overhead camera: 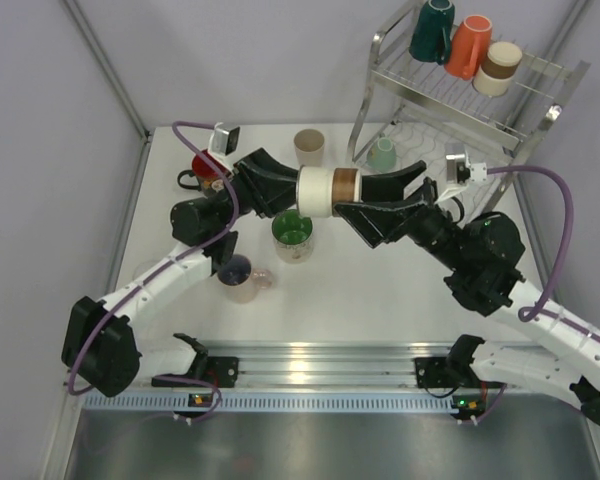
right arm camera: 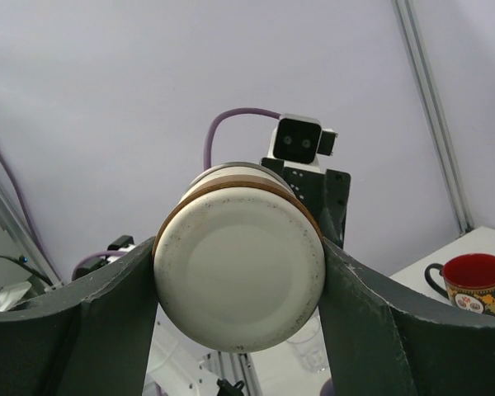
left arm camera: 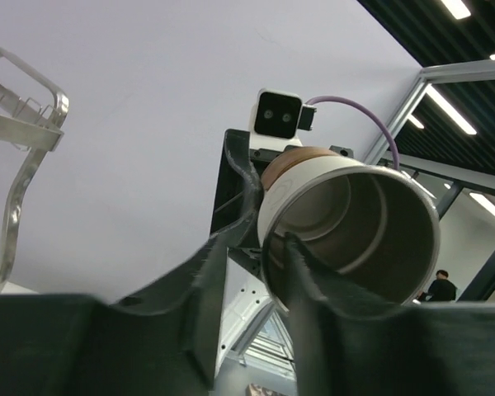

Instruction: Load the cups into the dish rack

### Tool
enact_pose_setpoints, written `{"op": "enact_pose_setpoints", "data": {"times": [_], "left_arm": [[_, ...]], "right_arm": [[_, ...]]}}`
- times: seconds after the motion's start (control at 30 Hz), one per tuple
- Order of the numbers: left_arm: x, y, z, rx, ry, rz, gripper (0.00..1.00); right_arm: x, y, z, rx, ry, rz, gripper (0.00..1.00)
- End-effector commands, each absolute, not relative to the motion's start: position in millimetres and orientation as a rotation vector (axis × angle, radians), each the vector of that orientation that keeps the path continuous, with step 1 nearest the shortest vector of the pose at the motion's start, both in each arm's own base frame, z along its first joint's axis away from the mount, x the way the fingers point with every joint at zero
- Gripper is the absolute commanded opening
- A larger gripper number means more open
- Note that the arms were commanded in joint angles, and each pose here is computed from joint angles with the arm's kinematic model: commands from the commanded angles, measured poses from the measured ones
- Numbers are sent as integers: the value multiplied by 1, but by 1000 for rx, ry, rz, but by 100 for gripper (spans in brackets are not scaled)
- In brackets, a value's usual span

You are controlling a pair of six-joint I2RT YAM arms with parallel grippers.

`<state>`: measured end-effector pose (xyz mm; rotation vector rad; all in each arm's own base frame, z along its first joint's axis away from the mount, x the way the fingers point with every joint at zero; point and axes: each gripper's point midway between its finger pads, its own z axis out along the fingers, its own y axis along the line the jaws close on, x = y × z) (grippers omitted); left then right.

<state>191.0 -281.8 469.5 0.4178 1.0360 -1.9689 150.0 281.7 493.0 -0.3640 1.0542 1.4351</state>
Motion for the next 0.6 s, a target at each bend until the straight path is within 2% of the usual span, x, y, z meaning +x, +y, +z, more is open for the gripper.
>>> {"op": "enact_pose_setpoints", "data": {"times": [0.0, 0.03, 0.13, 0.33, 0.37, 0.43, 0.47, 0.53, 0.57], "left_arm": [[187, -278, 472, 417, 1011, -1943, 44], [187, -276, 472, 415, 1016, -1930, 55], [198, -281, 463, 388, 1103, -1859, 72], [212, -277, 449, 337, 1223, -1693, 87], [217, -277, 446, 320, 1248, -1665, 98], [225, -277, 444, 320, 1295, -1584, 98], [235, -277, 428, 269, 1393, -1539, 98], [243, -271, 426, 260, 1418, -1439, 98], [254, -266, 414, 191, 1485, -1375, 98]], "right_arm": [[142, 270, 518, -338, 971, 1452, 0], [143, 267, 519, -319, 972, 1454, 0], [141, 258, 521, -288, 960, 1457, 0], [160, 237, 515, -180, 1067, 1314, 0], [163, 230, 514, -150, 1083, 1285, 0], [179, 216, 507, -79, 1157, 1169, 0], [181, 206, 517, -59, 1159, 1123, 0], [201, 186, 506, -12, 1255, 919, 0], [206, 173, 525, 19, 1249, 852, 0]]}}
